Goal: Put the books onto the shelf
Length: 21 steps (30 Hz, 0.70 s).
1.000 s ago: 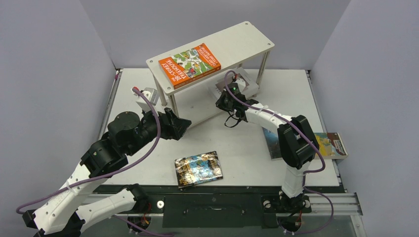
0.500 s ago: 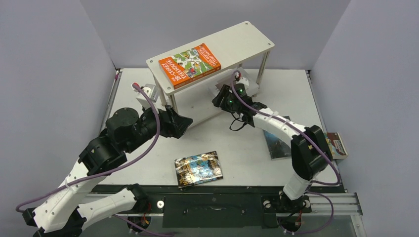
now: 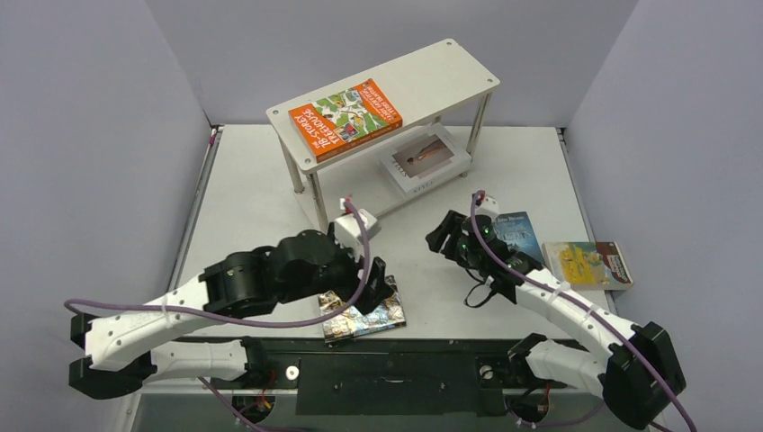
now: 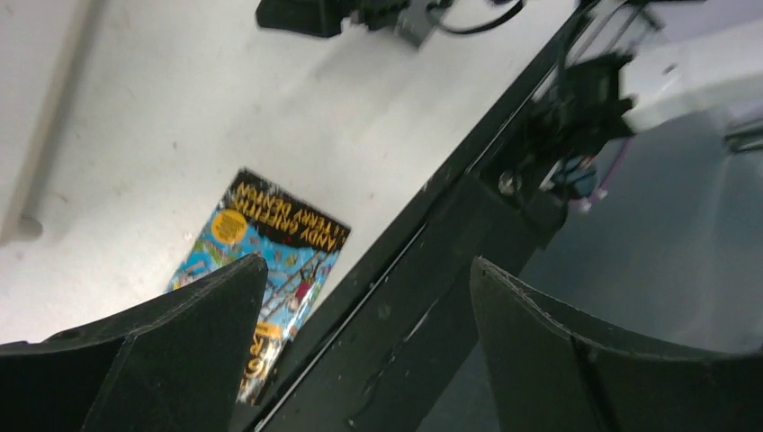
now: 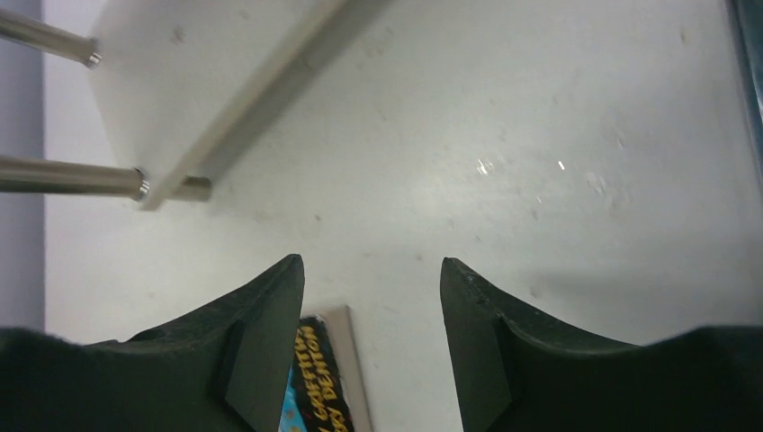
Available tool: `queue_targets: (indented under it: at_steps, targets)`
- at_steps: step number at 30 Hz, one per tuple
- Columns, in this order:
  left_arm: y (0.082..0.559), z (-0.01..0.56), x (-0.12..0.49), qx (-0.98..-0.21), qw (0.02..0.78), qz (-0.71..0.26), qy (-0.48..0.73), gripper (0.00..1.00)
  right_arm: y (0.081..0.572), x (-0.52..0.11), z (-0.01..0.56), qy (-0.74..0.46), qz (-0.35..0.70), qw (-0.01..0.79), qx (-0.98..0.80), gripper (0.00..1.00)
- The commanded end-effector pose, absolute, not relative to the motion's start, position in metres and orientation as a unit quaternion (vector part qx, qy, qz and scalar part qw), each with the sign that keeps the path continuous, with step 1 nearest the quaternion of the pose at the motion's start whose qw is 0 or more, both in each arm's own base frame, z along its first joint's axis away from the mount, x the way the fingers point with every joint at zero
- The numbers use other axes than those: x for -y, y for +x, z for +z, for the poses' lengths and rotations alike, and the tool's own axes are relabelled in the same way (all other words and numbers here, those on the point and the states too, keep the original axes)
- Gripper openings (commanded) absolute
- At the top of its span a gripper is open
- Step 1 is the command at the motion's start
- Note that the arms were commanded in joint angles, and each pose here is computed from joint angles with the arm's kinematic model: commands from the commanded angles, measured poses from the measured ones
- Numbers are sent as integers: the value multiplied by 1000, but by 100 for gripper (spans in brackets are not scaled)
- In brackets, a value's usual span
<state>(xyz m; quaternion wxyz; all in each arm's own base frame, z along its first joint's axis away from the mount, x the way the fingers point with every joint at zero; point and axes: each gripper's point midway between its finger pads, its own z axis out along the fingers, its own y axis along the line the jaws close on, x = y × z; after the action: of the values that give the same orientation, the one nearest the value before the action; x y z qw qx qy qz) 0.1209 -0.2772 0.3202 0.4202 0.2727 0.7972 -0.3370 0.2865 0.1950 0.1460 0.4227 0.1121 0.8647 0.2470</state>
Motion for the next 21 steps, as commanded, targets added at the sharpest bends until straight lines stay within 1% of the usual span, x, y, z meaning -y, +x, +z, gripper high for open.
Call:
queue_targets:
  at_steps: [1,2,3,4,5,6,7,9,13,16,21]
  targets:
    - [113,243,265,-850,361,-257,284,83,257,-176,106,153,238,388,-877,53]
    - [116,235,263,-860,358,-254,262,84,254,-177,106,155,249,388,-874,53]
    - [117,214,255,-872,348,-235,253,86,247,-175,96,164,250,378,-876,53]
    - [124,203,249,-886,340,-228,217,86,246,-176,98,167,263,381,-871,53]
    - [123,180,241,-904,315,-219,189,87,241,-176,95,173,271,377,-869,53]
    - [133,171,233,-915,308,-213,153,87,241,-176,95,177,277,377,-866,53]
    - [130,152,225,-929,282,-210,118,88,238,-176,93,177,279,375,-866,53]
    - [138,132,207,-944,263,-194,41,89,234,-176,90,178,282,372,-866,53]
    - [135,99,177,-962,229,-144,-45,90,230,-183,84,178,299,361,-865,53]
    - [133,84,170,-965,213,-136,-71,91,230,-193,85,185,322,358,-857,53]
    - [122,58,173,-973,151,-152,-88,91,227,-206,81,189,340,346,-854,53]
